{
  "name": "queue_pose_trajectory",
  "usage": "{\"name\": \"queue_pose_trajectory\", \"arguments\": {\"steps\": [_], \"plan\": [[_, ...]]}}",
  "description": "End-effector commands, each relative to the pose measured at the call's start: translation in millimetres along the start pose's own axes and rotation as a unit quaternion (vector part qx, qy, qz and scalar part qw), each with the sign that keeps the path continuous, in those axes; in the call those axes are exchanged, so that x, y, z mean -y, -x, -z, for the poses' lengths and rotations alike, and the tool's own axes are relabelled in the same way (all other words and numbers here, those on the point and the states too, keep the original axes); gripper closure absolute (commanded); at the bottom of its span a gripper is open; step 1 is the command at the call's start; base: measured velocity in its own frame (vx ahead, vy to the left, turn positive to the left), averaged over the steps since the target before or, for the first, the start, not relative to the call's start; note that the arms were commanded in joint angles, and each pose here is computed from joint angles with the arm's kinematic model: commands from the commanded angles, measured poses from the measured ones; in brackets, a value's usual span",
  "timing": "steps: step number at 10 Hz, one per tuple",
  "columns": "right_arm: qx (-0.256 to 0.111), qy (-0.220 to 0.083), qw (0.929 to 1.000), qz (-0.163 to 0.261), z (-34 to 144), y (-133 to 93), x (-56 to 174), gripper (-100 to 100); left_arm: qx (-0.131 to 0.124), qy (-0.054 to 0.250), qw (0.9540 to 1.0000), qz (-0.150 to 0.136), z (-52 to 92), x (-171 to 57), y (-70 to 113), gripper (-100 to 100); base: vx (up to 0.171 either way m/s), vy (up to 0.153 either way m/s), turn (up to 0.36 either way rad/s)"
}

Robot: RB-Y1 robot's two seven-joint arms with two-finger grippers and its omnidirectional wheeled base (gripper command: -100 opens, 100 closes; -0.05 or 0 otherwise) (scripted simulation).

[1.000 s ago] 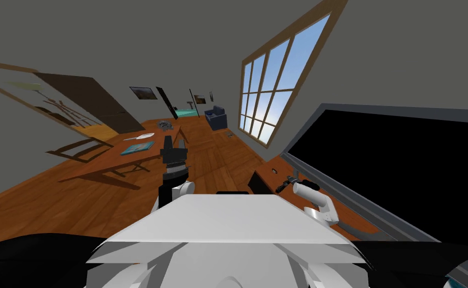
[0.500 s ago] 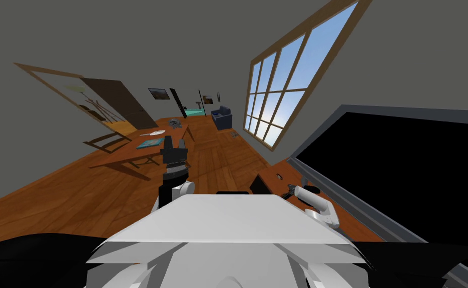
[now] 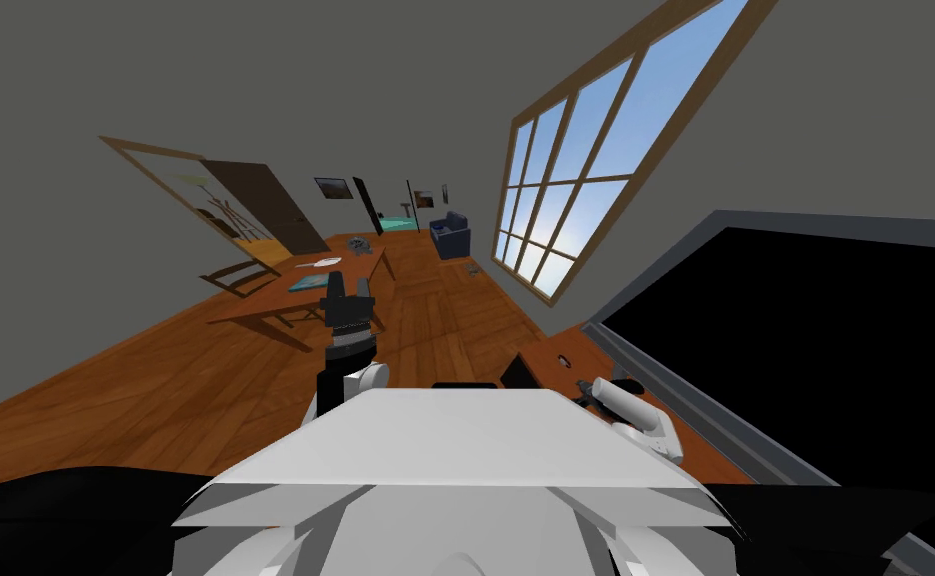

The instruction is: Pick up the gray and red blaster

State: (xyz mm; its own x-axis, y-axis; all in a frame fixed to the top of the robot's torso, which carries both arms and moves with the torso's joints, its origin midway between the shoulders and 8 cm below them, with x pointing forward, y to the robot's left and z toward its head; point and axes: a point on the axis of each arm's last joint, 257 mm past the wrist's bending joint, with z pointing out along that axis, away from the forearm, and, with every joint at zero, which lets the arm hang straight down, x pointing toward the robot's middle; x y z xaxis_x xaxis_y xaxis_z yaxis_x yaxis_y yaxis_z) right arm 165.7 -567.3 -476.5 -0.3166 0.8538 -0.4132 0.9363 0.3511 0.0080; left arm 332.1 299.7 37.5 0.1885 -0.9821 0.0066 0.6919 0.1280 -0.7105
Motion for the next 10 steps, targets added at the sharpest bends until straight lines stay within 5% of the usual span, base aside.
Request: {"name": "queue_pose_trajectory", "arguments": {"steps": [1, 2, 3, 4, 8, 9, 10], "plan": [[-0.019, -0.011, 0.9997, -0.005, -5.9, -12.8, 8.4, -100, 0.000, 0.000, 1.0000, 0.000, 0.0, 0.0, 0.0, 0, 0.019, -0.025, 0.079], [-0.012, -0.007, 0.9999, -0.003, -4.2, -6.9, 4.7, -100, 0.000, 0.000, 1.0000, 0.000, 0.0, 0.0, 0.0, 0, 0.008, -0.010, 0.015], [-0.014, -0.008, 0.9999, -0.003, -4.8, -7.9, 5.3, 0, 0.000, 0.000, 1.0000, 0.000, 0.0, 0.0, 0.0, 0, 0.000, 0.000, 0.000], [-0.014, -0.008, 0.9999, -0.004, -12.0, -13.7, 2.4, -100, 0.000, 0.000, 1.0000, 0.000, 0.0, 0.0, 0.0, 0, -0.003, -0.034, 0.018], [-0.014, -0.009, 0.9999, -0.005, -20.4, -21.0, 0.1, -100, 0.000, 0.000, 1.0000, 0.000, 0.0, 0.0, 0.0, 0, -0.007, -0.040, 0.013], [-0.013, -0.008, 0.9999, -0.005, -20.9, -21.0, -0.5, 100, 0.000, 0.000, 1.0000, 0.000, 0.0, 0.0, 0.0, 0, 0.000, 0.000, 0.000], [-0.013, -0.008, 0.9999, -0.005, -20.8, -20.9, -0.4, 100, 0.000, 0.000, 1.0000, 0.000, 0.0, 0.0, 0.0, 0, 0.000, 0.000, 0.000]]}}
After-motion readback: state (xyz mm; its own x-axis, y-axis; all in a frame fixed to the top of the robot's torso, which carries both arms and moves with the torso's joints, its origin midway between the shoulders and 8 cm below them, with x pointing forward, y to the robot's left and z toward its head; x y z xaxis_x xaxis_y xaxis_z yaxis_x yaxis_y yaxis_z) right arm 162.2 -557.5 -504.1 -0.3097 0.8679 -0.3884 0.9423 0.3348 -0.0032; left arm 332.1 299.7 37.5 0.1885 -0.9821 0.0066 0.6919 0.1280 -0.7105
